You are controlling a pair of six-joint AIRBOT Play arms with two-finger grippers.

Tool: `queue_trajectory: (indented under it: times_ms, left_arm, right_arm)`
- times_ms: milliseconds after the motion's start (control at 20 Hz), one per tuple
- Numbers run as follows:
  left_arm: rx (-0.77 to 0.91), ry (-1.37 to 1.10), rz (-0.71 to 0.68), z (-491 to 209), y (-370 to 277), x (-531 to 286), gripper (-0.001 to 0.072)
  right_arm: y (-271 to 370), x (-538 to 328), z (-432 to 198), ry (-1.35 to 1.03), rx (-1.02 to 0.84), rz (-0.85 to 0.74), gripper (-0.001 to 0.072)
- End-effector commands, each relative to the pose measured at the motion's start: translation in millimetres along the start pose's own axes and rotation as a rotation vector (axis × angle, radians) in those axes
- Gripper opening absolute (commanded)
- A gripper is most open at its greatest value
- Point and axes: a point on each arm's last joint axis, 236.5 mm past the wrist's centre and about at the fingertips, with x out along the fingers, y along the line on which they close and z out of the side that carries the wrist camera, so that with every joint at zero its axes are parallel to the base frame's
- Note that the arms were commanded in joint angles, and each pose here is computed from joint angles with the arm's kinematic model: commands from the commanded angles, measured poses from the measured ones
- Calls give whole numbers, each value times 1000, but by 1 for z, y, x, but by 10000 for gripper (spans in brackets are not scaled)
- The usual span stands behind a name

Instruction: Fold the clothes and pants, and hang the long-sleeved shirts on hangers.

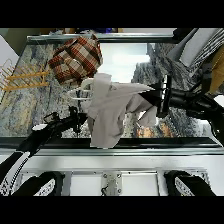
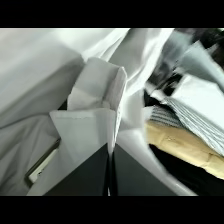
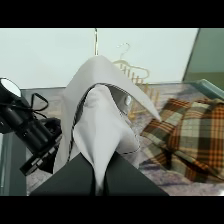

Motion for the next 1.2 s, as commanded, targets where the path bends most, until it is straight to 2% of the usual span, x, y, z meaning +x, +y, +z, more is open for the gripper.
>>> queue_trajectory:
  times_ms: [0, 150, 300, 600, 1150]
  left_arm:
    - [36, -46, -42, 19, -14, -17, 14]
    - [76, -86, -45, 31, -20, -28, 14]
    - [187, -69, -16, 37, -41, -31, 13]
    - [395, -60, -7, 57, -122, -29, 14]
    - [897, -9, 79, 37, -247, -66, 14]
  right_arm:
    - [-8, -19, 12, 19, 12, -79, 6]
    - [5, -27, 7, 83, 33, -65, 6]
    - [18, -30, -4, 154, 53, -35, 6]
    - [27, -31, 4, 149, 59, -31, 6]
    - [34, -32, -5, 187, 134, -10, 6]
